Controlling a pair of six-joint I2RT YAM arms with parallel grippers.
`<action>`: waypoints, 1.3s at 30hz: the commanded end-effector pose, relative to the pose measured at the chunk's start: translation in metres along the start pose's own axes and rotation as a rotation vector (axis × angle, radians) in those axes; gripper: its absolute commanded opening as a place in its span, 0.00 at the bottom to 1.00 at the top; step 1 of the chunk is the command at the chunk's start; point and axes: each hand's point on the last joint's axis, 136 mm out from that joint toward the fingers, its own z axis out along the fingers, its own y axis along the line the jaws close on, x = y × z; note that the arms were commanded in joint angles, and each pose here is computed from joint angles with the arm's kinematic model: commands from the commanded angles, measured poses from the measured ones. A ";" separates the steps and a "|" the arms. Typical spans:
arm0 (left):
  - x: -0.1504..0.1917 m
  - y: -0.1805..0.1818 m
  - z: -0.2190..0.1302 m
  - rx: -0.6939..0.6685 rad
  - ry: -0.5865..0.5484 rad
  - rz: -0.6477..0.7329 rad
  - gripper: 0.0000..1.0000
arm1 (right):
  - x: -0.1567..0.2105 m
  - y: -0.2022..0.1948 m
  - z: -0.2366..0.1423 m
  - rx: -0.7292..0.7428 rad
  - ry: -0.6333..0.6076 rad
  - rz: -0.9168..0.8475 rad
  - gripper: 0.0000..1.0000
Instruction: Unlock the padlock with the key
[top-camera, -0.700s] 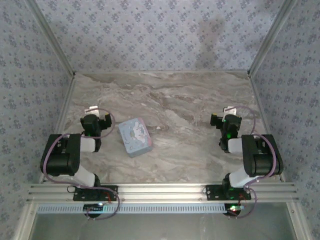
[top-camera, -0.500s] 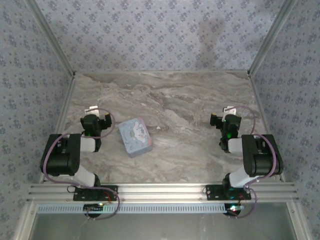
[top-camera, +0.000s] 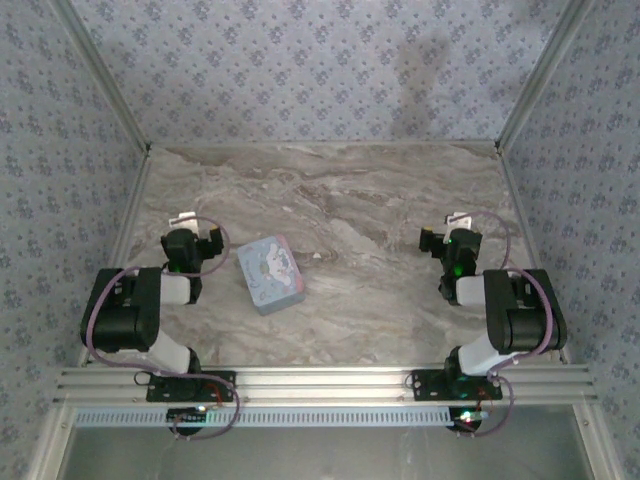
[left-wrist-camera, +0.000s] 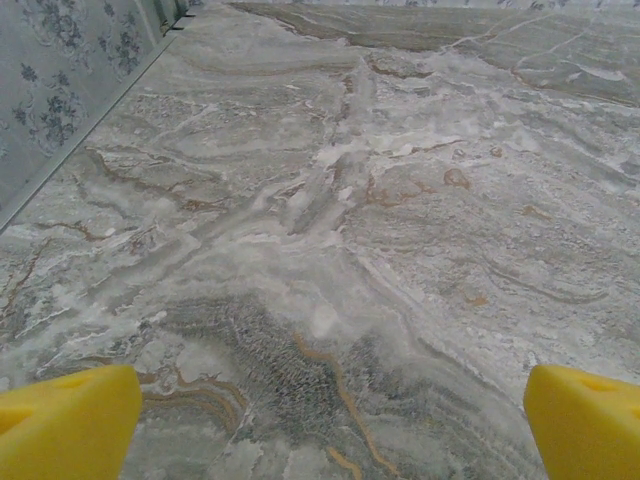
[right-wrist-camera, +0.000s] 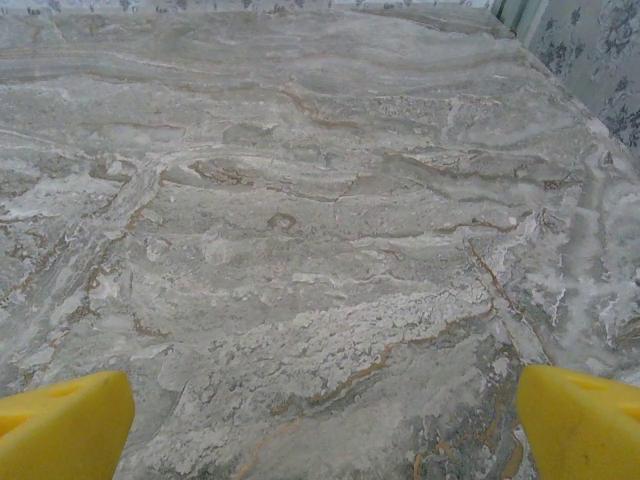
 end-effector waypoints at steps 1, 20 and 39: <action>-0.035 0.013 -0.006 -0.071 -0.014 -0.035 0.98 | -0.038 -0.001 -0.008 -0.003 0.003 -0.009 1.00; -0.041 -0.065 -0.104 0.314 0.294 -0.550 0.96 | -0.081 0.062 -0.093 -0.401 0.297 0.589 0.94; -0.002 -0.151 -0.099 0.515 0.532 -0.572 0.93 | -0.045 0.137 -0.138 -0.520 0.433 0.389 0.96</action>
